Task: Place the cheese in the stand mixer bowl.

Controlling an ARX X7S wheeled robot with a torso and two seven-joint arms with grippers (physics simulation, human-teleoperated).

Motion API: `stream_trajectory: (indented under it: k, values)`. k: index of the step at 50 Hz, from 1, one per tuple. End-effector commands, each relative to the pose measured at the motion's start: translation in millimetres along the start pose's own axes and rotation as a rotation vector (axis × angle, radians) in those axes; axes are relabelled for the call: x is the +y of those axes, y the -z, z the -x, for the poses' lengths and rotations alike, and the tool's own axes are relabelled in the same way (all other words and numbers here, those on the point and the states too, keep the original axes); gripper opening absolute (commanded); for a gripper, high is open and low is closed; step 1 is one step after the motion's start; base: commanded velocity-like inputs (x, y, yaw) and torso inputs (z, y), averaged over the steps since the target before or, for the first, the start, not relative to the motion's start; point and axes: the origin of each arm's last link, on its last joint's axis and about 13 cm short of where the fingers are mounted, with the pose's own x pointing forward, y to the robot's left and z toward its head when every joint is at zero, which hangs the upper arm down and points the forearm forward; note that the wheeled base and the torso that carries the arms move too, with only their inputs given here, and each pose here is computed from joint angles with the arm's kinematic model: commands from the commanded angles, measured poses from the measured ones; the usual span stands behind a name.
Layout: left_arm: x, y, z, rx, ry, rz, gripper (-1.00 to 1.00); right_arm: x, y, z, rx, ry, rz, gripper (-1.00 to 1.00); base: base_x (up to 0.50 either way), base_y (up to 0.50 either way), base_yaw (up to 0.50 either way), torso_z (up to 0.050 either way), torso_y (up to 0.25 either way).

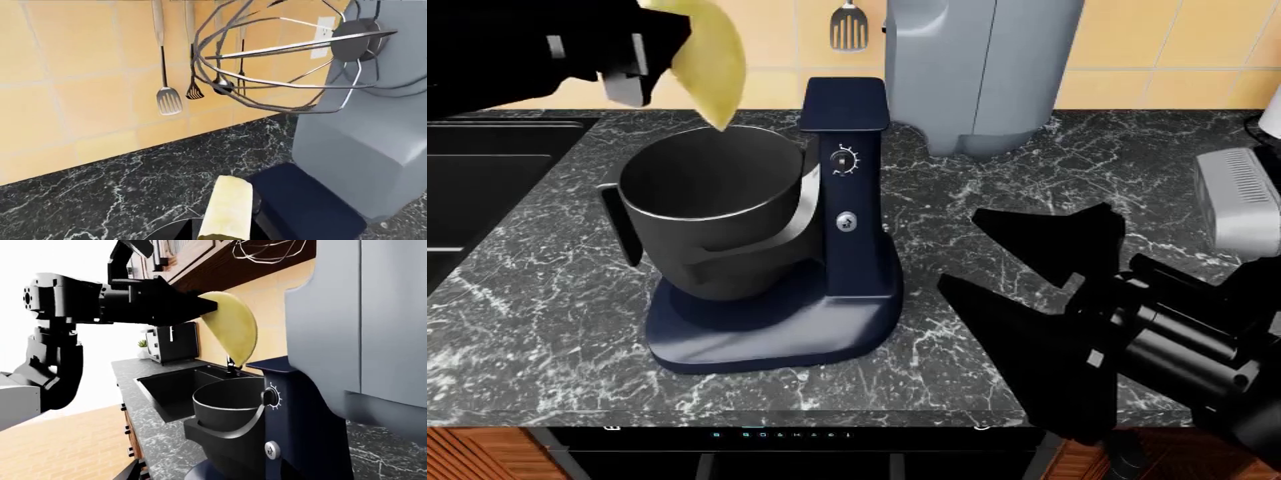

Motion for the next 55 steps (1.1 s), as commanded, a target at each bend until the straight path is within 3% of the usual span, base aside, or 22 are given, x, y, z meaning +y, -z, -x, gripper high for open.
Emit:
stream_trajectory:
  k: [1, 24, 55]
  values:
    - [5.7, 2.9, -12.0, 0.065, -0.098, -0.016, -1.0, -0.8, 0.8, 0.4, -0.001, 0.001, -0.002, 1.0, 0.0, 0.0, 0.0, 0.0, 0.0]
    - [9.7, 9.9, -38.1, 0.141, -0.119, -0.008, -1.0, -1.5, 2.8, 2.7, -0.007, 0.006, -0.006, 1.0, 0.0, 0.0, 0.0, 0.0, 0.0]
    - [9.9, 27.4, -46.8, 0.298, -0.114, -0.007, -1.0, -2.0, 3.5, 1.7, -0.002, 0.01, -0.003, 1.0, 0.0, 0.0, 0.0, 0.0, 0.0]
